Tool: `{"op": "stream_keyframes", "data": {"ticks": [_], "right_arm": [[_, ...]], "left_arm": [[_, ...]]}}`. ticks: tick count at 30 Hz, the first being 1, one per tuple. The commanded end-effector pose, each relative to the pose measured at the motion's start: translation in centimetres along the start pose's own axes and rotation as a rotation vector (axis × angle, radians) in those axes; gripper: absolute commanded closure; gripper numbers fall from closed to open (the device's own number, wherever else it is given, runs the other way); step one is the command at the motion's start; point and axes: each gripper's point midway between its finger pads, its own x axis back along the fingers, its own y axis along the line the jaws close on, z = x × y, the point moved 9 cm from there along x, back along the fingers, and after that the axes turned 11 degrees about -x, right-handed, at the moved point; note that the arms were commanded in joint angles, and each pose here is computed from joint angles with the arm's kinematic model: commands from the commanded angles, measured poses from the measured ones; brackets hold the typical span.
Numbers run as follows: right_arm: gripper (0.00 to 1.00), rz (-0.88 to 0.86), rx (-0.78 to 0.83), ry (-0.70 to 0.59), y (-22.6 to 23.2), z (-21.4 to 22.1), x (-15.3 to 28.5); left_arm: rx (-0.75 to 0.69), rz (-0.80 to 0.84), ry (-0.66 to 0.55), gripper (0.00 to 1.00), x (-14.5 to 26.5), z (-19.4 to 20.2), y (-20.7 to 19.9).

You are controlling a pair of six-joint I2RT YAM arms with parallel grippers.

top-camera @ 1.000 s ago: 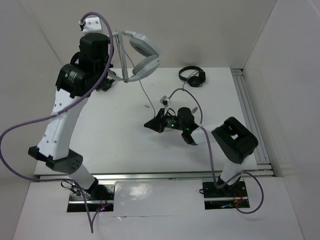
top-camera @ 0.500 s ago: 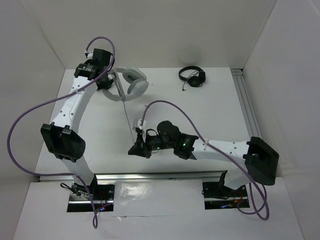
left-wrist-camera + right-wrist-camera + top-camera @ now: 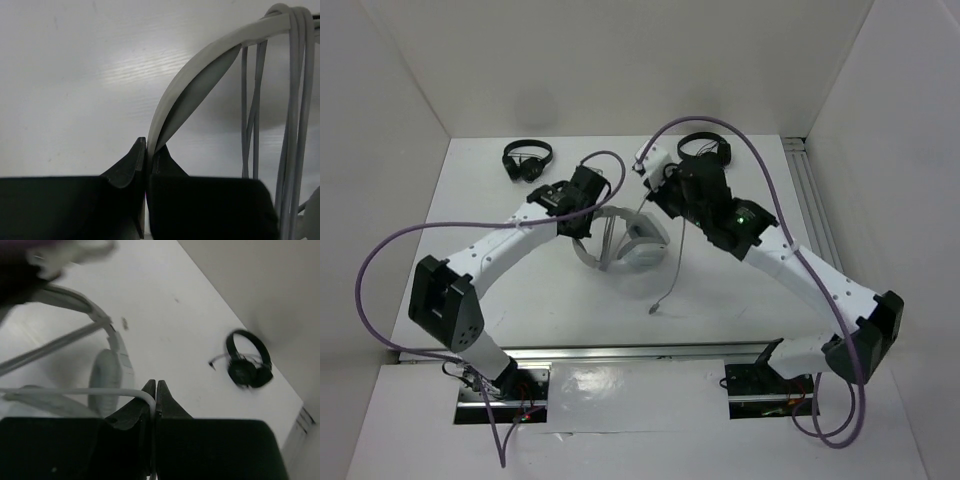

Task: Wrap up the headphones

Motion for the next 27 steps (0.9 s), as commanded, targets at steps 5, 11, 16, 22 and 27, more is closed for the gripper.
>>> {"op": "stream_keyframes", "data": {"ticks": [5, 11, 16, 22, 27], "right_arm": [[0.99, 0.39, 0.016, -0.345, -10.0, -3.8, 2.4], [0.93, 0.414, -0.016, -0.432, -14.2, -4.3, 2.7], [0.9, 0.356, 0.012, -0.425, -15.2, -5.4, 1.9], [0.89, 0.229, 0.03, -0.393, -14.7, -5.3, 0.6], [1.0, 0.19, -0.027, -0.368, -14.7, -3.5, -0.6]], "left_arm": [[-0.283, -0.03, -0.215, 1.0, 4.1, 3.4, -2.5], [-0.42, 0.062, -0.272, 1.0, 6.5, 6.5, -4.5], [-0.521, 0.223, -0.313, 1.0, 9.5, 7.3, -5.8], [-0.605, 0.28, -0.308, 1.0, 12.9, 7.2, -6.7], [-0.541, 0.191, -0.337, 1.0, 15.0, 6.3, -4.9]]}}
